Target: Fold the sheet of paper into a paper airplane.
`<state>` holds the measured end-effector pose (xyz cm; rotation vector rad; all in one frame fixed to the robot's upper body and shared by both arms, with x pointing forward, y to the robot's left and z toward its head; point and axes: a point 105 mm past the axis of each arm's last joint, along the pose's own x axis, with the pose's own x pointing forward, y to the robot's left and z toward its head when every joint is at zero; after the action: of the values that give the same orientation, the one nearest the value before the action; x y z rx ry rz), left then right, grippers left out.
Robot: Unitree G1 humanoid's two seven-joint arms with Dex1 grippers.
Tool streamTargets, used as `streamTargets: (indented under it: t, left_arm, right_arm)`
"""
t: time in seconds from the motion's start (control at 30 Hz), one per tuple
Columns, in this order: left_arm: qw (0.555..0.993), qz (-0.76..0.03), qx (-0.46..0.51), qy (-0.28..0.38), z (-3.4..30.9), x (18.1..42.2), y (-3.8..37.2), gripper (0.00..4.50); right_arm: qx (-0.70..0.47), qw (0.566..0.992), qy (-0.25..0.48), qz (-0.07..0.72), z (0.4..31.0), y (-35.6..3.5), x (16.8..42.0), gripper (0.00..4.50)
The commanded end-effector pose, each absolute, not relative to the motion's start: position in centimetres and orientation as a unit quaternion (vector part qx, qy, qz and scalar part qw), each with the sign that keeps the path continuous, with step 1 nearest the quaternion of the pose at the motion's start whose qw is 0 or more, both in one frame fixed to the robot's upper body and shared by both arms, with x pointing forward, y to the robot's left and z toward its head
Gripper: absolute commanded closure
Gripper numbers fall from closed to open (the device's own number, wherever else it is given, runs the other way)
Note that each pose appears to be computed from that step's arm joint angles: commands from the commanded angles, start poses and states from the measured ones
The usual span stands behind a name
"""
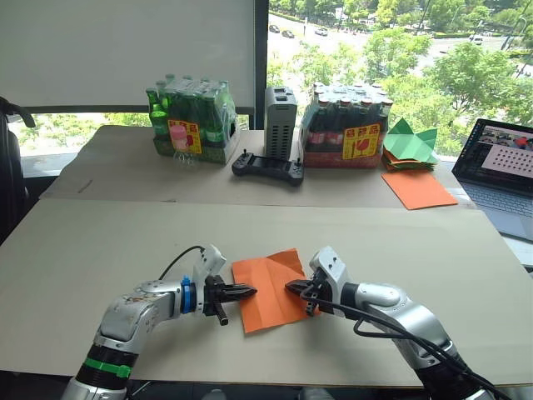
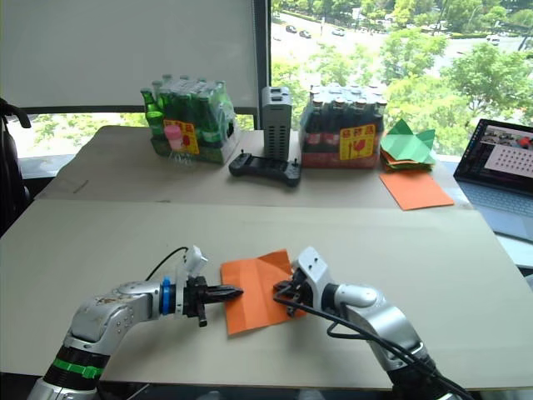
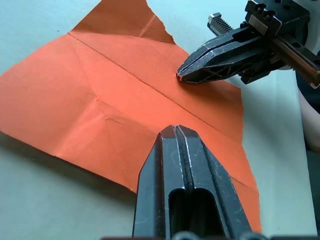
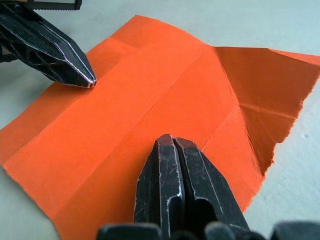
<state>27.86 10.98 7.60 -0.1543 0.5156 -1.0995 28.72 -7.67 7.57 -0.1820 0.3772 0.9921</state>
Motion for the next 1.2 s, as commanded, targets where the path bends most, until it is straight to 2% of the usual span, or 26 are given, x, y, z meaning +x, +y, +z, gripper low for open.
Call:
streamTargets:
  t: [0.03, 0.13, 0.27, 0.37, 0.6, 0.8, 0.97, 1.0, 1.1, 1.2]
  left_arm:
    - [0.830, -0.501, -0.054, 0.239, 7.3, 28.2, 11.8, 4.50]
    - [0.836, -0.489, -0.050, 0.243, 6.7, 28.5, 12.4, 4.50]
    - [0.852, -0.469, -0.077, 0.221, 7.9, 29.6, 12.9, 4.50]
    - [0.857, -0.458, -0.098, 0.216, 8.6, 29.7, 13.5, 4.50]
    - [0.859, -0.445, -0.106, 0.230, 7.9, 29.2, 14.1, 4.50]
    - [0.859, -0.431, -0.169, 0.218, 9.4, 29.4, 14.7, 4.50]
    - [0.840, -0.437, -0.235, 0.221, 10.6, 28.8, 15.3, 4.50]
    - [0.837, -0.437, -0.241, 0.224, 10.6, 28.6, 15.4, 3.97]
    - [0.838, -0.433, -0.240, 0.230, 10.4, 28.7, 15.3, 3.04]
    - [0.836, -0.429, -0.247, 0.239, 10.0, 28.8, 14.9, 3.04]
  right_arm:
    - [-0.089, 0.848, 0.207, 0.479, 6.4, -7.6, 28.1, 4.47]
    - [-0.088, 0.848, 0.206, 0.480, 6.5, -7.5, 28.1, 4.47]
    - [-0.089, 0.848, 0.208, 0.479, 6.3, -7.6, 28.1, 4.47]
    - [-0.089, 0.848, 0.210, 0.478, 6.2, -7.7, 28.0, 4.47]
    - [-0.089, 0.849, 0.210, 0.477, 6.1, -7.7, 28.1, 4.47]
    - [-0.089, 0.849, 0.209, 0.477, 6.1, -7.7, 28.2, 4.47]
    - [-0.089, 0.850, 0.210, 0.475, 6.1, -7.8, 28.2, 4.47]
    - [-0.088, 0.850, 0.211, 0.475, 6.1, -7.8, 28.2, 4.50]
    - [-0.088, 0.849, 0.211, 0.476, 6.0, -7.8, 28.2, 4.50]
    - [-0.088, 0.849, 0.210, 0.476, 6.0, -7.7, 28.3, 4.50]
